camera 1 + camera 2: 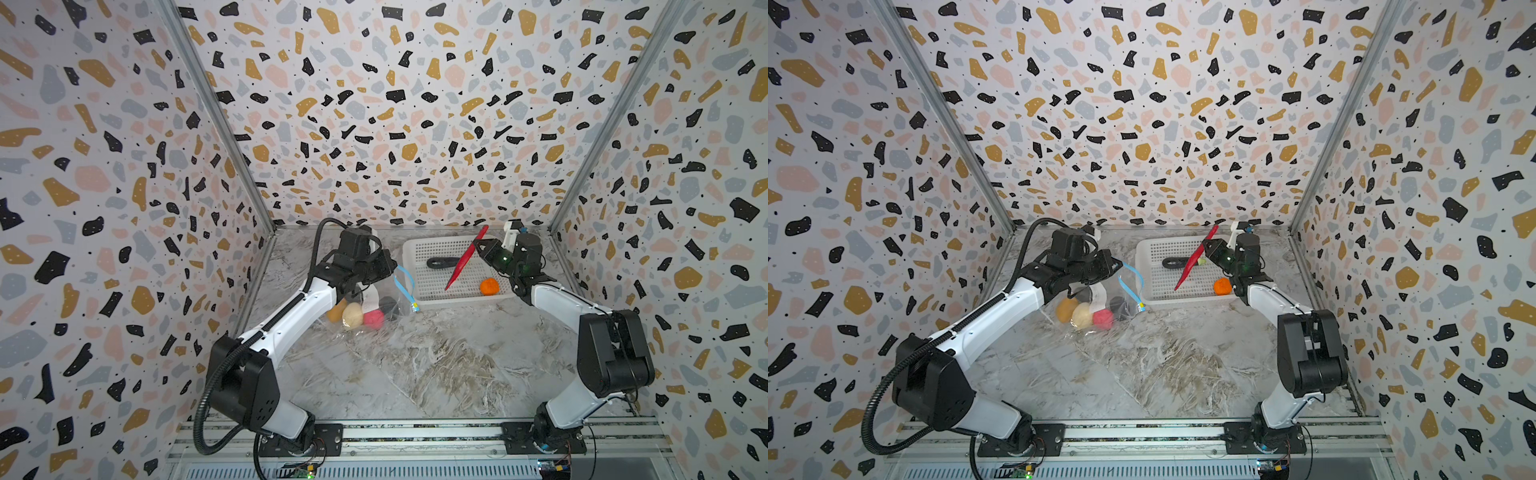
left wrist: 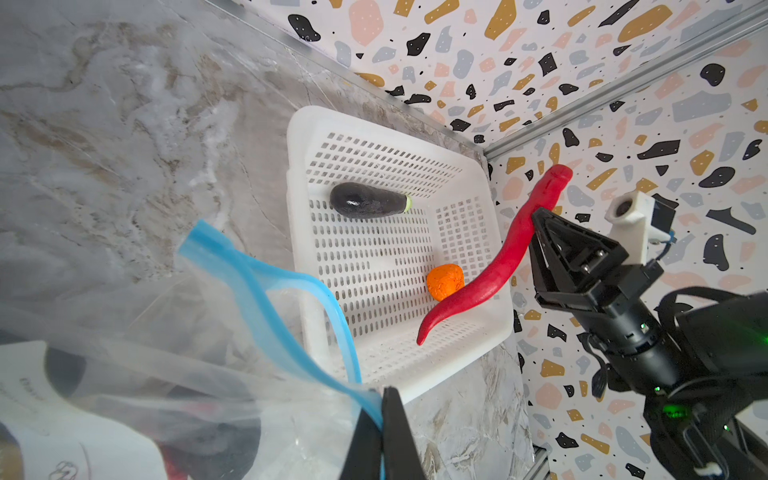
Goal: Place the food in the zip-top bag and seal the zipper
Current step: 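Carry the red chili pepper with the right gripper into the bag mouth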
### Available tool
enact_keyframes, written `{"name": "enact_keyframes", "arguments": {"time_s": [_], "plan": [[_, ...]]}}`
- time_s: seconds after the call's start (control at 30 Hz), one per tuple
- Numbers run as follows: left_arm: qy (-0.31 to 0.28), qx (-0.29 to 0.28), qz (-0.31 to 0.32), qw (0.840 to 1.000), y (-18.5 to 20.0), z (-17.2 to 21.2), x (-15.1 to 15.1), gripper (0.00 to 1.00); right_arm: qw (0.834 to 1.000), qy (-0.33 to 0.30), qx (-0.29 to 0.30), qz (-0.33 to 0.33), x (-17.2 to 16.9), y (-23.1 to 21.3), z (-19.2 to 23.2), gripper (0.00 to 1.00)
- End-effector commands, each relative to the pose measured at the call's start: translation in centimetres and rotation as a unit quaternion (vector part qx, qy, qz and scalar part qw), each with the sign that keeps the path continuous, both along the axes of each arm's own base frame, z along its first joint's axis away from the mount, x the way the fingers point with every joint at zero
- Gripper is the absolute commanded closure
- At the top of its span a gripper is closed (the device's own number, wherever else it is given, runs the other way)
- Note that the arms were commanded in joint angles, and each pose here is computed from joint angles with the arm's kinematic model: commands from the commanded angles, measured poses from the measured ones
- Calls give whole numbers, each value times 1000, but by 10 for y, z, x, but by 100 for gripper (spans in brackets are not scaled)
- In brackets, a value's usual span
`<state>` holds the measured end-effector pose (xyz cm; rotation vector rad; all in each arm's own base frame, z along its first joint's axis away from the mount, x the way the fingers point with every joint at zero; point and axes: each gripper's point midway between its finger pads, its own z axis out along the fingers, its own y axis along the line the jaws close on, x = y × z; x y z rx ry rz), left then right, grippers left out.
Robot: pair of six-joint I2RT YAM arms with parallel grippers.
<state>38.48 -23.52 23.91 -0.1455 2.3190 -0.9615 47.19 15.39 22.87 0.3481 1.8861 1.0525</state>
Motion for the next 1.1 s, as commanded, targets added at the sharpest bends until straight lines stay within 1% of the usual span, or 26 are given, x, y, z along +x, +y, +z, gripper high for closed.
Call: {"name": "enact_keyframes", "arguments": {"time_s": [0.0, 0.17, 0.3, 0.53, 0.73, 0.9, 1.07], "plan": [[-24, -13, -4, 1000, -1, 24, 4, 100, 993, -109, 50, -9, -13, 16, 71, 80], [-28, -14, -4, 999, 0, 32, 2, 100, 981, -174, 82, -1, -34, 53, 109, 80], [-36, -15, -4, 999, 1, 42, 1, 100, 977, -190, 92, 14, -44, 79, 119, 80], [-50, -26, -5, 998, 0, 59, 1, 100, 979, -179, 96, 36, -50, 122, 104, 80], [-56, -25, -4, 998, 2, 65, -1, 100, 978, -177, 101, 49, -57, 157, 95, 79], [-60, -28, -3, 998, 3, 68, -2, 100, 979, -163, 101, 70, -64, 189, 79, 78], [-64, -27, 0, 998, 4, 71, -2, 100, 981, -152, 97, 75, -75, 208, 62, 74]]}}
